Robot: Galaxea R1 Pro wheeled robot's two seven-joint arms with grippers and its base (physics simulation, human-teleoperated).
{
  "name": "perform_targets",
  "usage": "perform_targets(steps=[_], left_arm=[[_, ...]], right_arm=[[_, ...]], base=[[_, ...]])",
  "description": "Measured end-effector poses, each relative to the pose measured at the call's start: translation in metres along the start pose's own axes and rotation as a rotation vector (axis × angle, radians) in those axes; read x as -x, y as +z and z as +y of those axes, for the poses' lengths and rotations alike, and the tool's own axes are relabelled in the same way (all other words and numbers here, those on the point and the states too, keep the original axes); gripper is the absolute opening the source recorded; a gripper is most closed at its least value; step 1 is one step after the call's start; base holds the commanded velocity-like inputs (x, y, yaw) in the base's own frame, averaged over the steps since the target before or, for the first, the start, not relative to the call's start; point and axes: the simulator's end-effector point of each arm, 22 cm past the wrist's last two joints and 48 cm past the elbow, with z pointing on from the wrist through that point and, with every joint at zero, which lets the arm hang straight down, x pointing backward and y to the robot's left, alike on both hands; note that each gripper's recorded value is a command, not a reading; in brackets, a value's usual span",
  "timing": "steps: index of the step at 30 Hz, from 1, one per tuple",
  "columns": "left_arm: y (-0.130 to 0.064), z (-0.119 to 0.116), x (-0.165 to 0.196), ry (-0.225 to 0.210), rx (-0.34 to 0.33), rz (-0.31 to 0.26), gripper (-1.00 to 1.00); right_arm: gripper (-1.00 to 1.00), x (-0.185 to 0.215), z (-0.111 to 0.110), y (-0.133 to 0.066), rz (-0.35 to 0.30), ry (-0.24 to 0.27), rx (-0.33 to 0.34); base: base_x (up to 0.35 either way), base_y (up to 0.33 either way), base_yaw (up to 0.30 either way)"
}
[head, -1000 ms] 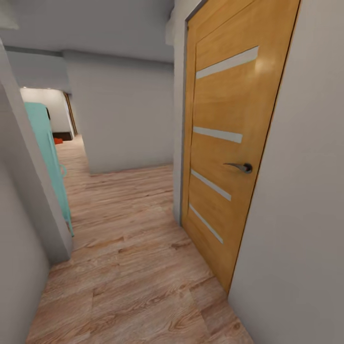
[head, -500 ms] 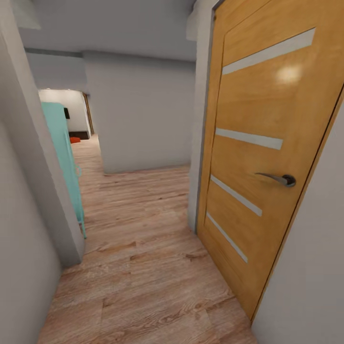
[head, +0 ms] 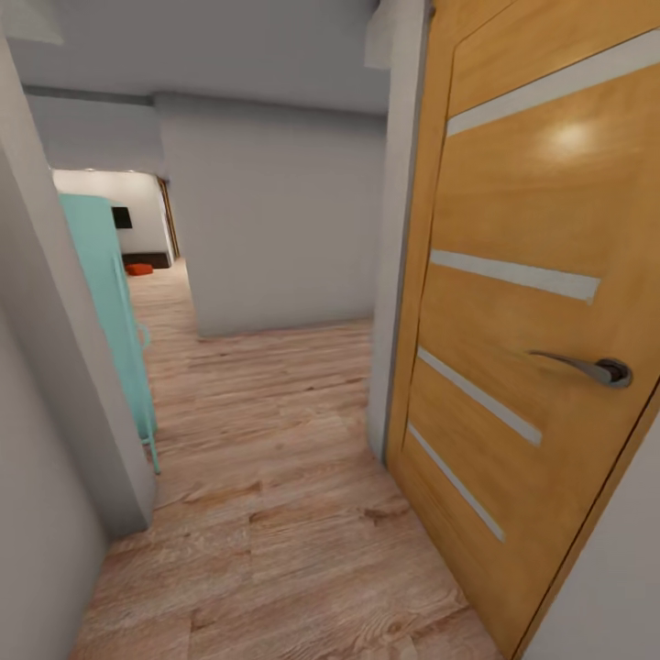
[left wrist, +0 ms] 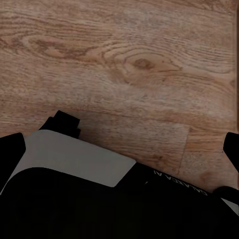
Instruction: Move the two storage containers from the living room to the garage. In the garage, place one container on the floor and stack the other container on top of it (either order is fine).
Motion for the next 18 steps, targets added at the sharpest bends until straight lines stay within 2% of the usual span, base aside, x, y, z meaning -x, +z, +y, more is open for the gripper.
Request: perform_targets(steps=[4,18], left_arm=[[0.0000,0.0000,0.0003,0.000,0.000,-0.001,1.00],[0.0000,-0.0011,0.0002,0.000,-0.002,-0.001,1.00]], right_arm=[[1.00,0.0001,0.0007,0.0000,0.000,0.000,0.001],[1.00,0.0002,0.0010,0.0000,0.000,0.000,0.001]], base=[[0.331,0.081,0.110],[0.333,0.078,0.278]])
